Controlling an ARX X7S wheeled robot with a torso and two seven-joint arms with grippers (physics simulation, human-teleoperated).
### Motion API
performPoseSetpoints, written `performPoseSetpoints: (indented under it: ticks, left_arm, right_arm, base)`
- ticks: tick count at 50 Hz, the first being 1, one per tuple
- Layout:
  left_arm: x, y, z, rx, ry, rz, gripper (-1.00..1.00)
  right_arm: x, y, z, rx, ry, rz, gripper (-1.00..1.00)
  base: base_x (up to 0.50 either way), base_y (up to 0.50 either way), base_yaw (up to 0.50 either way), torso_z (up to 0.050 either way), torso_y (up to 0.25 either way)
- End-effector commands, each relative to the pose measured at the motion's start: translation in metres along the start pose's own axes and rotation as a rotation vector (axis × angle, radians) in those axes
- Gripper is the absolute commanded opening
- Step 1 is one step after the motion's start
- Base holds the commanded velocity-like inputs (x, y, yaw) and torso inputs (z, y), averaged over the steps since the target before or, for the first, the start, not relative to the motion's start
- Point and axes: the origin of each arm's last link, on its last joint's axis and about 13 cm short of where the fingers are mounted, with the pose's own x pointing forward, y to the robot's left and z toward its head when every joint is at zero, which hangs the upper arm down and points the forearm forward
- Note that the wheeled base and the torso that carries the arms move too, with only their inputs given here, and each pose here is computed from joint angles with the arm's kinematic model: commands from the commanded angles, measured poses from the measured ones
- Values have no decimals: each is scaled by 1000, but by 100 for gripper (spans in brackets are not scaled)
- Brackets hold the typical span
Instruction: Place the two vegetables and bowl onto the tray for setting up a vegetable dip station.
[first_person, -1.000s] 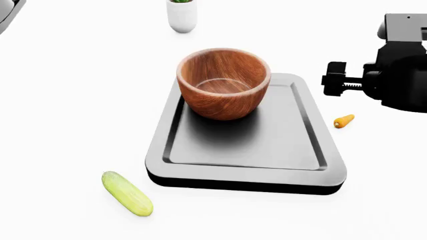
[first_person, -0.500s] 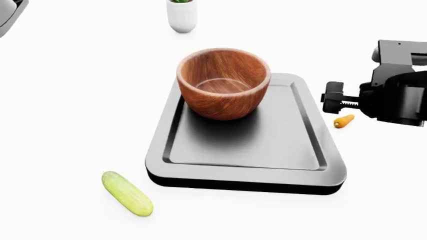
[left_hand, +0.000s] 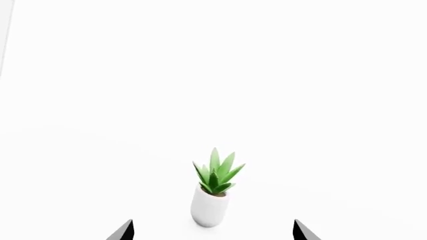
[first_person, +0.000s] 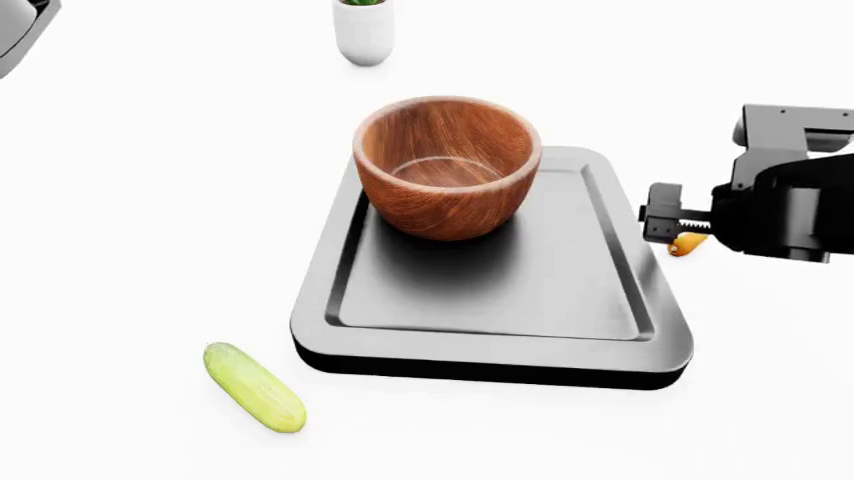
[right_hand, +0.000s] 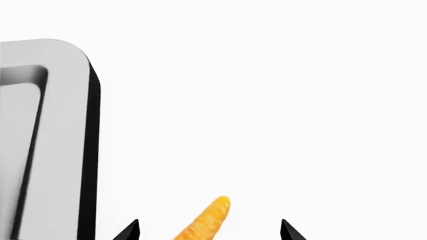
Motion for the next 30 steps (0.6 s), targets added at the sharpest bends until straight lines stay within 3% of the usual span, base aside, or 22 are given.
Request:
performPoseSetpoints:
  ticks: [1, 22, 30]
  left_arm:
    - [-1, -1, 1, -4, 0, -8, 100]
    - [-4, -2, 1, -23, -10, -37, 100]
    - [-4, -3, 0, -31, -10, -41, 100]
  right_arm:
    - [7, 0, -2, 0, 14, -14, 100]
    - [9, 0, 4, 8, 2, -10, 100]
    - [1, -10, 17, 93, -32, -20, 100]
  base:
    - [0, 0, 0, 0, 0]
    - [0, 0, 0, 0, 0]
    - [0, 0, 0, 0, 0]
